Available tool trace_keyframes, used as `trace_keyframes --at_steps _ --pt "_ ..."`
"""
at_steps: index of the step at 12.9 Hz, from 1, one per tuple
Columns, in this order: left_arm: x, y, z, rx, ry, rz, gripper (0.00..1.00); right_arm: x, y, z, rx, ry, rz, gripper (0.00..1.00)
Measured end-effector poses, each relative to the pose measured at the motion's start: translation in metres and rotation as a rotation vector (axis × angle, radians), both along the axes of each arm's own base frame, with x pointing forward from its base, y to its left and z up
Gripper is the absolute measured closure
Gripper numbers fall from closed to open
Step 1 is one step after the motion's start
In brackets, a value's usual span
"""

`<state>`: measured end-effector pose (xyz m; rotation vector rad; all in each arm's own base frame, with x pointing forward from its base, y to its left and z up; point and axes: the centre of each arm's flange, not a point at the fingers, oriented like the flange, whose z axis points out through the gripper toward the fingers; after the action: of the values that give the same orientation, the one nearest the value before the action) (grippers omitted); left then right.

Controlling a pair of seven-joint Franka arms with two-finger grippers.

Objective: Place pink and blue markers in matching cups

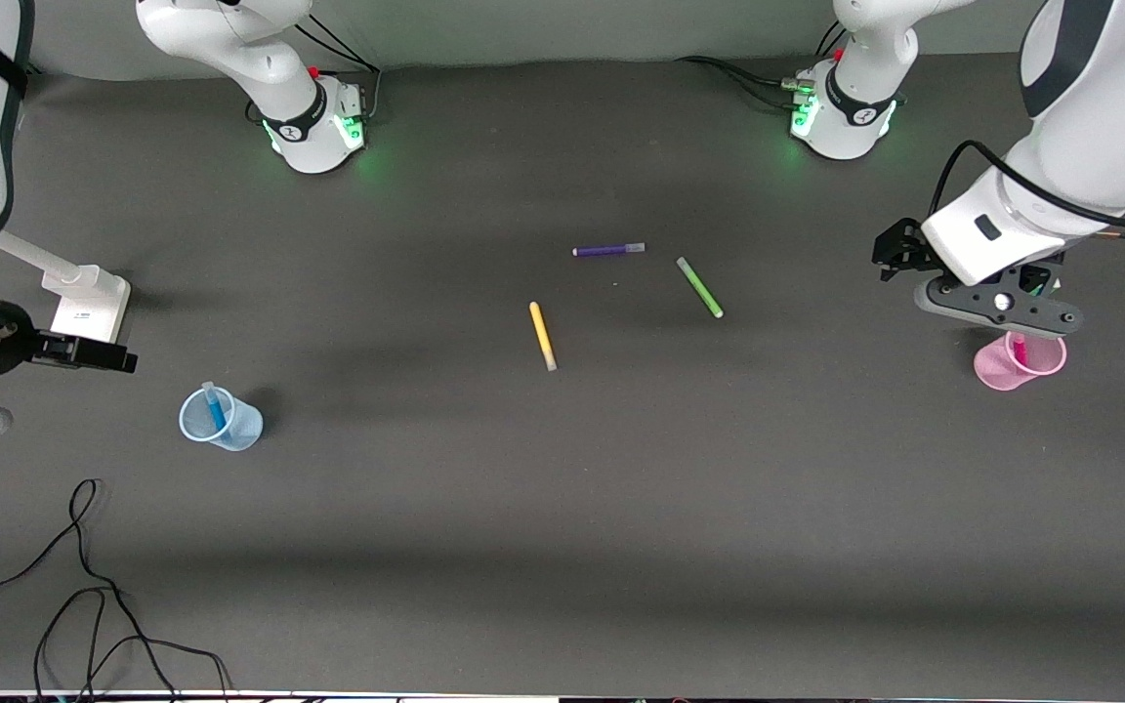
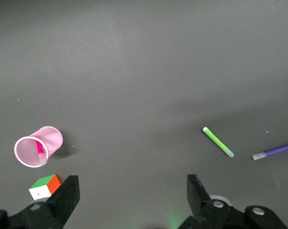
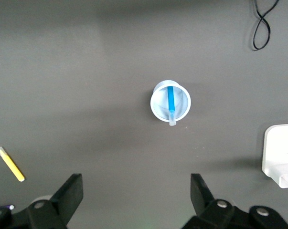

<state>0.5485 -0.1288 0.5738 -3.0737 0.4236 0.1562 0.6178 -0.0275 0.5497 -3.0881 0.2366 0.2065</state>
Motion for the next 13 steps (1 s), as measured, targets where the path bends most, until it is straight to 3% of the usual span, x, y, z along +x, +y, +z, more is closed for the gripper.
trace_keyframes --at_steps 3,13 --pt "0.000 -0.001 0.000 0.002 0.000 -0.001 0.00 -0.018 -0.014 -0.003 0.019 -0.057 -0.013 0.00" --pt "-0.001 -0.002 0.001 0.006 -0.002 -0.005 0.00 -0.046 -0.025 0.033 0.026 -0.122 0.015 0.00"
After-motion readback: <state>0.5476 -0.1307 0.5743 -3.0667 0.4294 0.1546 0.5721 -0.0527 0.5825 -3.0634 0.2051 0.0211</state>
